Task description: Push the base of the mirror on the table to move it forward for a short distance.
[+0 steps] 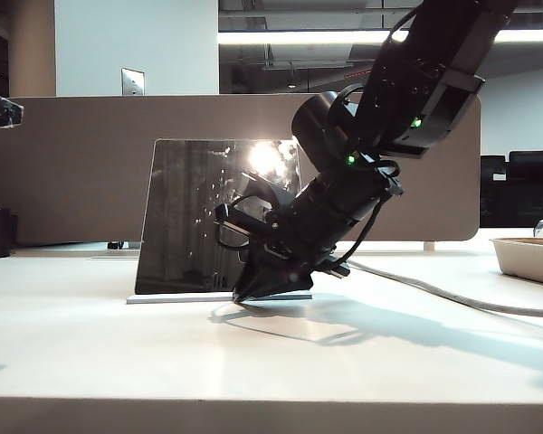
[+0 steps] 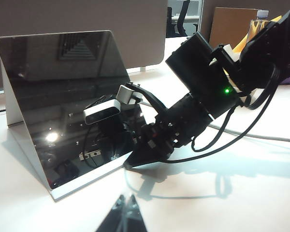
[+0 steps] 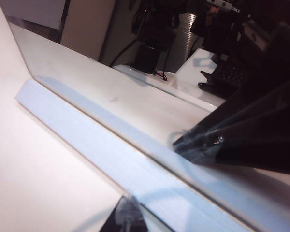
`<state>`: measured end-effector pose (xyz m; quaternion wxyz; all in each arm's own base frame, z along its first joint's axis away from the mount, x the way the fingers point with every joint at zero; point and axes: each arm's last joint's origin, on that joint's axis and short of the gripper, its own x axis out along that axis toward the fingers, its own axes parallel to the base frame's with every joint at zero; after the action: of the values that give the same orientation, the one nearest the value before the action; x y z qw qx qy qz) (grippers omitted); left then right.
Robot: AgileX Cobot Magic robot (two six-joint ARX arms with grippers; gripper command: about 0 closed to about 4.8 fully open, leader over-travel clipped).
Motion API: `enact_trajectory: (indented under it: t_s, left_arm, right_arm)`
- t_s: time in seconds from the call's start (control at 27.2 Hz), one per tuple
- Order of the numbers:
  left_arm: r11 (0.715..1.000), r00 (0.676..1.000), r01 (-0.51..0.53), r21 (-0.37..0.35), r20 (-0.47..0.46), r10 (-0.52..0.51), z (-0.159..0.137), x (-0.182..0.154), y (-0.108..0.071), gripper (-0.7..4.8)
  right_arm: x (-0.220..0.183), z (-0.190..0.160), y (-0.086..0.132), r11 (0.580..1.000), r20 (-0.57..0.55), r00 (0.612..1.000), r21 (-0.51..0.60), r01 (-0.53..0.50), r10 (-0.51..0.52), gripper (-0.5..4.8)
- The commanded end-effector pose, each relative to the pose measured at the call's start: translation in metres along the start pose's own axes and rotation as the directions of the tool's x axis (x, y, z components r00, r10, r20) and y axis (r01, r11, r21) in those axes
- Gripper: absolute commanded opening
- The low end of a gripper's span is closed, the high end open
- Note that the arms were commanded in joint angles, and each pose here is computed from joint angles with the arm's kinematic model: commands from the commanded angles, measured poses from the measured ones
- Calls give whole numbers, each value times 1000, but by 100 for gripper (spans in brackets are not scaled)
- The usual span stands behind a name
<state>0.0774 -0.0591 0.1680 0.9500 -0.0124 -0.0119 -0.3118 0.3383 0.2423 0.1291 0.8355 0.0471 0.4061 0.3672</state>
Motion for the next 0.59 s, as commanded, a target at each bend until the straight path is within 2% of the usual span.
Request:
enact_trajectory:
  t_s: [0.04, 0.59]
  left_arm:
    - [1000, 1000, 3, 4, 13, -3, 1, 0, 0, -1]
    - [1000, 1000, 3, 4, 13, -3, 1, 0, 0, -1]
  right_arm:
    - [6, -7, -5, 999, -22, 999, 6, 37, -37, -7]
    - [6, 15, -7, 997, 118, 990, -18, 80, -77, -7]
